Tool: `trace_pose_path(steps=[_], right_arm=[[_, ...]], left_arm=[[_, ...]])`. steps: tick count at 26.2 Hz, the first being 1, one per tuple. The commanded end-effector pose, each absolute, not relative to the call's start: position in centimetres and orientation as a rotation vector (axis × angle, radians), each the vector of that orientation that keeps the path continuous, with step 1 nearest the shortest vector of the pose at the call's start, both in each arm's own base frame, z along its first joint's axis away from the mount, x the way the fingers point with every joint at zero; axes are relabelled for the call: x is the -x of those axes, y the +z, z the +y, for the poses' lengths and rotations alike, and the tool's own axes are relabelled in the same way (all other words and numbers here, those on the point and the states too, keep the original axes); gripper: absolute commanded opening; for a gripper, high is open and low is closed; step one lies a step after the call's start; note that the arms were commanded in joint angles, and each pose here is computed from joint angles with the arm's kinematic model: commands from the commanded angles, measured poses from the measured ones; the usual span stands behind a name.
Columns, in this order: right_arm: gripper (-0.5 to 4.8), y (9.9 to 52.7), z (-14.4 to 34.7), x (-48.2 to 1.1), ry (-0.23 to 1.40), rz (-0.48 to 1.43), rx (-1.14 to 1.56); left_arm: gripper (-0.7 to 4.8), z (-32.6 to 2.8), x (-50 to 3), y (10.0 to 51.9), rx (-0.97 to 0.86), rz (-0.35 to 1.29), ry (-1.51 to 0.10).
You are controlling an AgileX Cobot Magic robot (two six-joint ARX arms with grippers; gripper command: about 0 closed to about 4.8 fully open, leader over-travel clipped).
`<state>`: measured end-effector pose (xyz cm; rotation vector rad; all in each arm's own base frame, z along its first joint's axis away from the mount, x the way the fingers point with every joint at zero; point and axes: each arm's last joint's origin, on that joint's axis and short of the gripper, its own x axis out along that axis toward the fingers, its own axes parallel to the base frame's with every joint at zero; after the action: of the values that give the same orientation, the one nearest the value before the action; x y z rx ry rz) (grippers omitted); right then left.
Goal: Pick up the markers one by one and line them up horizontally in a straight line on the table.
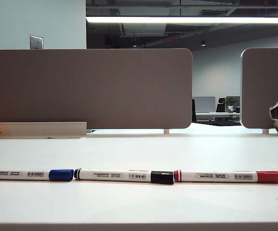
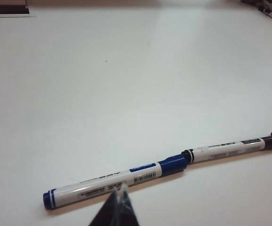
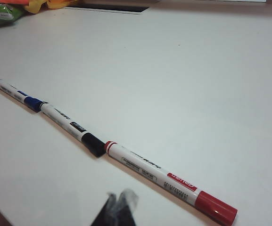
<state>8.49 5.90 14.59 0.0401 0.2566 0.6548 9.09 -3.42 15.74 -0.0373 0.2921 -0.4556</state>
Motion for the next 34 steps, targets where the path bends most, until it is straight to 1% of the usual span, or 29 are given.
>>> trace_pose_path(steps=[1, 5, 13, 17, 20, 24, 28, 34], right_arm=[[-0.01, 14.5, 5.9, -8.5, 0.652, 0.253, -0.045], [-0.01, 14.6, 5.9, -8.5, 0.651, 0.241, -0.048], [-0.01, 15.0, 5.4, -8.5, 0.622, 0.186, -0.065], [-0.01, 15.0, 4.7, -8.9, 0.537, 0.182, -0.073], [-0.01, 15.0, 3.7, -9.4, 0.426, 0.176, -0.083], [-0.01, 15.0, 2.3, -9.8, 0.288, 0.168, -0.094], [-0.01, 15.2, 1.3, -9.9, 0.181, 0.145, -0.103], [-0.01, 15.6, 0.3, -9.7, 0.086, 0.084, -0.108]], left_arm=[[-0.05, -3.4, -9.1, 16.0, 0.038, 0.275, -0.456], [-0.05, -3.4, -9.1, 16.0, 0.039, 0.27, -0.456], [-0.05, -3.3, -8.7, 16.5, 0.044, 0.205, -0.459], [-0.05, -3.3, -8.7, 16.5, 0.044, 0.203, -0.458], [-0.05, -2.9, -8.9, 16.5, 0.052, 0.203, -0.429], [-0.05, -1.6, -9.2, 16.5, 0.065, 0.197, -0.293], [-0.05, -0.9, -9.2, 16.6, 0.071, 0.179, -0.219], [-0.05, -0.9, -9.1, 16.7, 0.071, 0.163, -0.213]])
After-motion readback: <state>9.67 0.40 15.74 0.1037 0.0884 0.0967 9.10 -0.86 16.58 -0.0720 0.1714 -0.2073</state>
